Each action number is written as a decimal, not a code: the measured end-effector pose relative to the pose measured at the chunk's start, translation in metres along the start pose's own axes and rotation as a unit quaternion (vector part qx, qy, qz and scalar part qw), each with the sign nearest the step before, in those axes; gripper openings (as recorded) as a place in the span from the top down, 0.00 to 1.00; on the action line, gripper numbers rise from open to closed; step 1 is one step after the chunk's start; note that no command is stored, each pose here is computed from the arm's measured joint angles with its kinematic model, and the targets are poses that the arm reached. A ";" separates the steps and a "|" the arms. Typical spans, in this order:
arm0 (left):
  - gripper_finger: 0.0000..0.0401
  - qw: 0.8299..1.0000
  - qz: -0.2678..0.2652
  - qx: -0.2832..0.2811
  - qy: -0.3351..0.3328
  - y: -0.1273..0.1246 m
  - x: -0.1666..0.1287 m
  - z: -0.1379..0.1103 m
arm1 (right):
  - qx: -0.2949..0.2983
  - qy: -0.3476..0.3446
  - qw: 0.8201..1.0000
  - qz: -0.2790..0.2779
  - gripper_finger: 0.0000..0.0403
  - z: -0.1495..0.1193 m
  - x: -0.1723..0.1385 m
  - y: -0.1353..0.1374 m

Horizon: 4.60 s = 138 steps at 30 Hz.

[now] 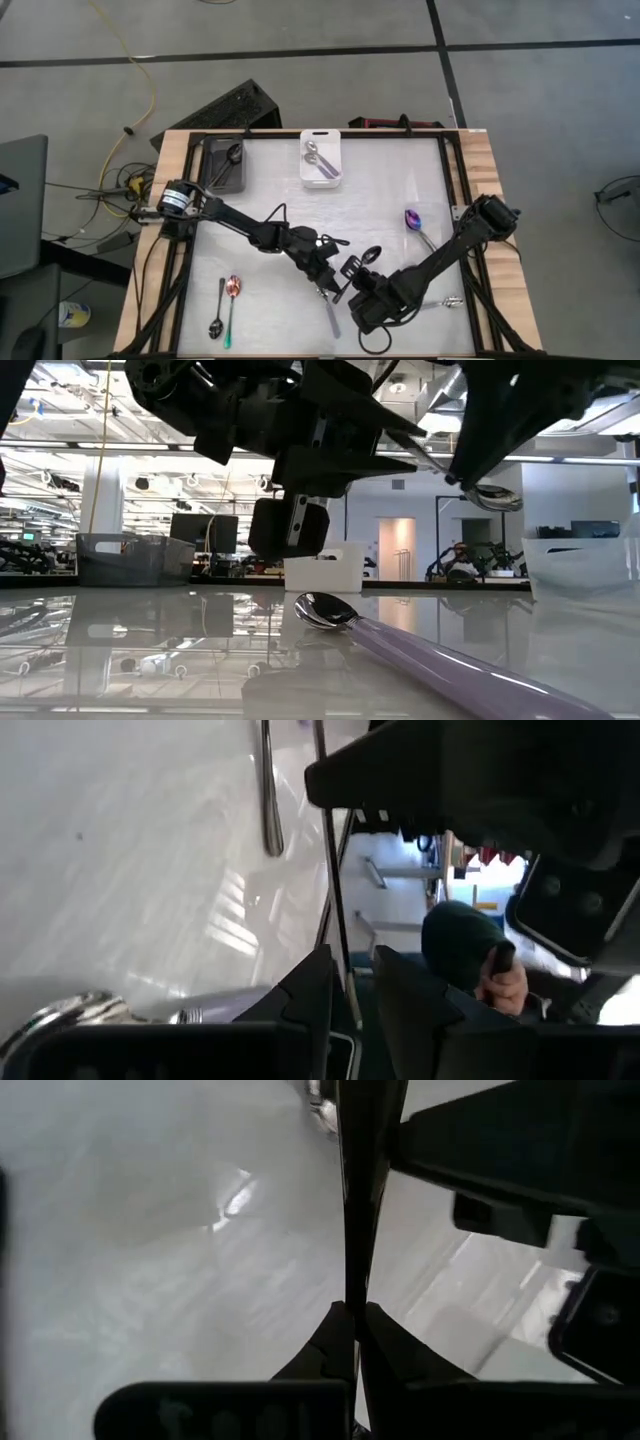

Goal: Sort silverware by color (type)
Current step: Put the black spoon into the black bin

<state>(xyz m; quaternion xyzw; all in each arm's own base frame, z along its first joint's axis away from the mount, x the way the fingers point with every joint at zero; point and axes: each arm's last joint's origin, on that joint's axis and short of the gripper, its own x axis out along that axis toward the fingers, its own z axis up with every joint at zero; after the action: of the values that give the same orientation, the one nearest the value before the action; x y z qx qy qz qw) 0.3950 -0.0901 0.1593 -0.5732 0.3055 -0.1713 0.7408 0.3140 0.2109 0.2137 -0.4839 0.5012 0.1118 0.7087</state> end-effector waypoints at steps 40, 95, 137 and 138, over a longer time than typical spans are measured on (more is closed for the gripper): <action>0.97 0.999 0.001 -0.049 0.021 0.007 -0.009 0.015 | 0.114 0.007 0.993 0.024 0.90 -0.006 0.009 -0.012; 1.00 0.968 0.169 0.080 -0.166 -0.066 -0.133 0.048 | 0.309 0.012 0.951 0.013 0.45 -0.076 -0.067 0.054; 1.00 0.671 0.714 -0.094 -0.178 -0.010 -0.349 0.000 | 0.421 -0.172 0.889 0.041 0.45 -0.085 -0.002 0.053; 1.00 0.673 0.713 -0.092 -0.173 -0.003 -0.348 0.001 | 0.421 -0.173 0.889 0.041 0.45 -0.085 -0.002 0.053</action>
<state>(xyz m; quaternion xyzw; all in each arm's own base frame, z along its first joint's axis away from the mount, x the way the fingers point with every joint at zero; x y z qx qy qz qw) 0.1334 0.1200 0.2516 -0.2659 0.5023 0.5403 0.6205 0.2281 0.1707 0.1827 -0.0919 0.3905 0.0010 0.9160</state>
